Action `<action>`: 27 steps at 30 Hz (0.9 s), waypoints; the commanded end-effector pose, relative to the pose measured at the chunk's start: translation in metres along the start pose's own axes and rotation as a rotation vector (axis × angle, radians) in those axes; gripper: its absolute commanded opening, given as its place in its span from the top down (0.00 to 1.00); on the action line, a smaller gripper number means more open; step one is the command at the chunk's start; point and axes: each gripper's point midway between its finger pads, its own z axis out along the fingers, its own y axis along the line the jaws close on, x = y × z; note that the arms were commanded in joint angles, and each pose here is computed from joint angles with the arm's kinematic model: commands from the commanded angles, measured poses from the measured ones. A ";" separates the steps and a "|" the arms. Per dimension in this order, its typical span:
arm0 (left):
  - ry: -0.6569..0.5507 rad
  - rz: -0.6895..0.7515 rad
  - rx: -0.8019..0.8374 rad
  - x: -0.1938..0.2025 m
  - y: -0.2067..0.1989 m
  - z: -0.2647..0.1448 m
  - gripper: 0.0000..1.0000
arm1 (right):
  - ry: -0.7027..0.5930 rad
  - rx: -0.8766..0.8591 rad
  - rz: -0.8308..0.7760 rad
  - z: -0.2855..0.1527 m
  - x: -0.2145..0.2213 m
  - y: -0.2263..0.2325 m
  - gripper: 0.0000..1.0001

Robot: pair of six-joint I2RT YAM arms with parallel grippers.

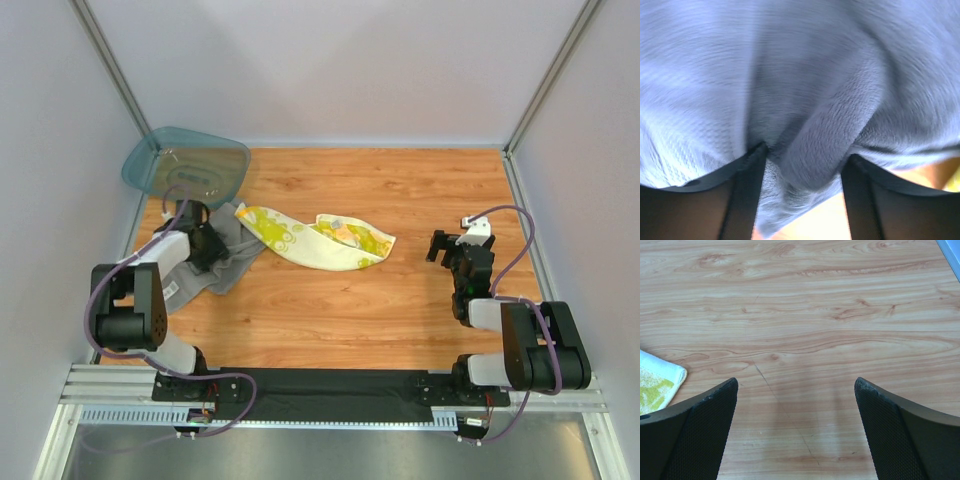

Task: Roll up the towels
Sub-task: Move the towel to the center of the board

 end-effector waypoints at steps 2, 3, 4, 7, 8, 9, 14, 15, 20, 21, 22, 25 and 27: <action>-0.059 -0.152 -0.050 -0.011 0.053 -0.012 0.41 | -0.093 -0.005 0.003 0.003 -0.026 0.002 0.00; -0.103 -0.163 -0.061 -0.018 0.057 -0.023 0.42 | -0.090 -0.003 0.004 0.003 -0.025 0.001 0.00; -0.123 -0.177 -0.067 -0.020 0.058 -0.029 0.42 | -0.093 -0.003 0.003 0.003 -0.026 0.001 0.00; -0.220 -0.207 -0.019 -0.030 0.053 -0.059 0.40 | -0.093 -0.003 0.003 0.004 -0.026 0.001 0.00; -0.275 -0.210 0.010 -0.036 0.050 -0.078 0.39 | -0.093 -0.006 0.006 0.004 -0.026 0.002 0.00; -0.305 -0.208 0.027 -0.040 0.049 -0.089 0.33 | -0.093 -0.003 0.002 0.003 -0.026 0.001 0.00; -0.440 -0.131 0.161 -0.058 0.025 -0.165 0.17 | -0.090 -0.003 0.004 0.004 -0.026 0.001 0.00; -0.452 -0.104 0.182 -0.058 0.020 -0.174 0.11 | -0.095 -0.008 0.003 0.003 -0.027 0.003 0.00; -0.438 0.165 0.330 -0.047 -0.034 -0.217 0.01 | -0.095 -0.006 0.005 0.003 -0.027 0.002 0.00; -0.407 0.244 0.370 -0.040 -0.045 -0.220 0.01 | -0.093 -0.005 0.003 0.003 -0.026 0.002 0.00; -0.378 0.284 0.390 -0.038 -0.055 -0.223 0.00 | -0.095 -0.003 0.005 0.003 -0.027 0.002 0.00; -0.334 0.458 0.448 -0.025 -0.078 -0.222 0.01 | -0.092 -0.005 0.005 0.003 -0.026 0.002 0.00; -0.334 0.541 0.433 -0.020 -0.082 -0.215 0.01 | -0.095 -0.005 0.005 0.003 -0.027 0.002 0.00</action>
